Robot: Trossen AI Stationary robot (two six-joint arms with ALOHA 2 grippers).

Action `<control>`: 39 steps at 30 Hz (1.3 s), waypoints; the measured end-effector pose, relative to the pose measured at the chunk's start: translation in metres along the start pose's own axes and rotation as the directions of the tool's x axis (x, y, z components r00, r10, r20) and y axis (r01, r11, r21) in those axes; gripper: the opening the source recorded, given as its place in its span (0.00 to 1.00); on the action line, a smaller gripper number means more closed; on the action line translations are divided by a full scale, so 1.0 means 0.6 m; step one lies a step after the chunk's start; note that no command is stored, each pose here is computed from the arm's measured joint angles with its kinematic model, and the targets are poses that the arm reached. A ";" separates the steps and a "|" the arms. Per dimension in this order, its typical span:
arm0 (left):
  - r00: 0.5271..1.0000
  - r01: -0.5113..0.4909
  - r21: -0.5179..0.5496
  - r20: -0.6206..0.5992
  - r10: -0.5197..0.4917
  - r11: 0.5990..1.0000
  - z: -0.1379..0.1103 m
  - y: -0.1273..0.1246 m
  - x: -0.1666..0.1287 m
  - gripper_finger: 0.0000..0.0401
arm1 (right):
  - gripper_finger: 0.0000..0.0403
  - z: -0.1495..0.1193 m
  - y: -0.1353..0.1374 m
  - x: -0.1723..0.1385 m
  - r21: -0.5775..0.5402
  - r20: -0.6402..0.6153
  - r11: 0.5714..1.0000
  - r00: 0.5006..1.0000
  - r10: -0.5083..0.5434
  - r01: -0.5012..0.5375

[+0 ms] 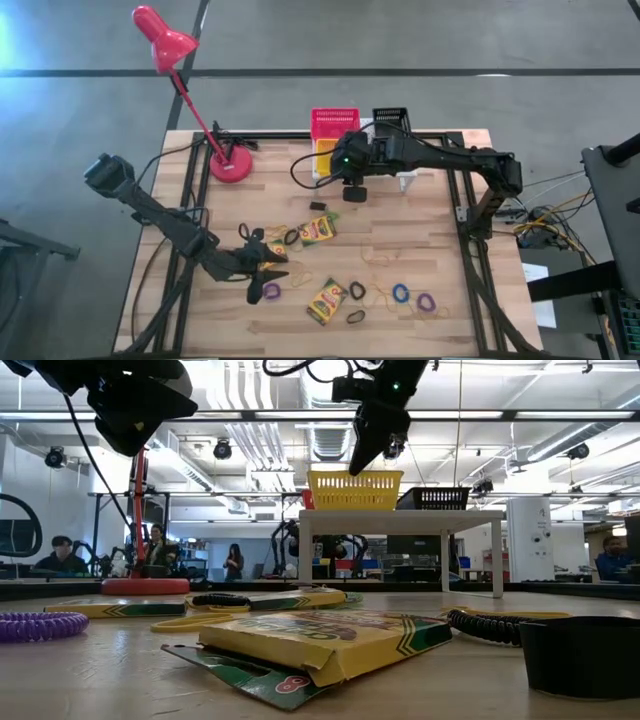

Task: Pick & Place Office Desk Supplies
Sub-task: Put the yellow bin on the shelf, then put the yellow rubber band into the black bin on the shelf

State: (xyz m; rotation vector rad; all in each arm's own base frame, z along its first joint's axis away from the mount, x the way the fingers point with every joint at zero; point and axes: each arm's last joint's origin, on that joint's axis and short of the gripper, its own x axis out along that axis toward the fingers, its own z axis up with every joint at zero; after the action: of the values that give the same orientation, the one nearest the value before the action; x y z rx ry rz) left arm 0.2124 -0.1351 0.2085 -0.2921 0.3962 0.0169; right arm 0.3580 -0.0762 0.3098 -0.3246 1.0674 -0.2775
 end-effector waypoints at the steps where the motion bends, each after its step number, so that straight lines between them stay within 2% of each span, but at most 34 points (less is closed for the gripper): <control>1: 1.000 0.000 0.000 0.000 0.000 1.000 0.000 0.000 0.000 0.42 | 0.36 0.001 0.002 -0.001 -0.011 0.004 1.000 1.000 0.000 0.000; 7: 1.000 0.001 0.000 0.000 -0.001 1.000 0.000 0.000 0.000 0.42 | 0.34 0.008 0.018 -0.016 -0.063 0.033 0.998 0.999 0.007 -0.005; 13: 1.000 0.002 -0.008 0.000 -0.002 1.000 0.000 -0.001 0.000 0.42 | 0.31 0.027 0.047 -0.095 -0.018 0.173 1.000 0.985 0.028 -0.026; 16: 1.000 0.006 -0.008 0.001 -0.006 1.000 0.000 -0.002 -0.001 0.42 | 0.30 0.026 0.078 -0.142 0.037 0.245 0.996 0.967 0.064 -0.076; 20: 1.000 0.008 -0.007 0.001 -0.008 1.000 -0.001 -0.003 -0.001 0.42 | 0.28 0.007 0.150 -0.173 0.060 0.268 0.981 0.950 0.160 -0.182; 24: 1.000 0.010 -0.006 0.000 -0.010 1.000 -0.001 -0.003 -0.002 0.42 | 0.27 -0.040 0.243 -0.159 0.067 0.175 0.961 0.952 0.252 -0.267; 30: 1.000 0.002 -0.006 0.002 -0.002 1.000 -0.004 -0.001 -0.002 0.42 | 0.24 -0.135 0.354 -0.104 0.220 0.051 0.928 0.953 0.298 -0.302; 34: 1.000 0.001 -0.026 0.001 -0.001 1.000 -0.004 -0.001 -0.002 0.42 | 0.27 -0.177 0.385 -0.053 0.362 0.074 0.896 0.966 0.249 -0.259; 39: 1.000 -0.003 -0.029 0.000 0.003 1.000 -0.005 0.000 -0.001 0.42 | 0.37 -0.214 0.397 0.001 0.400 0.154 0.884 0.969 0.195 -0.242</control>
State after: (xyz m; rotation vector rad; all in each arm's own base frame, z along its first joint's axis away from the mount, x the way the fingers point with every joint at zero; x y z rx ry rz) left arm 0.2105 -0.1360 0.2065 -0.3198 0.3968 0.0256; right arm 0.2600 0.1262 0.1594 0.1655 0.8992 -0.2735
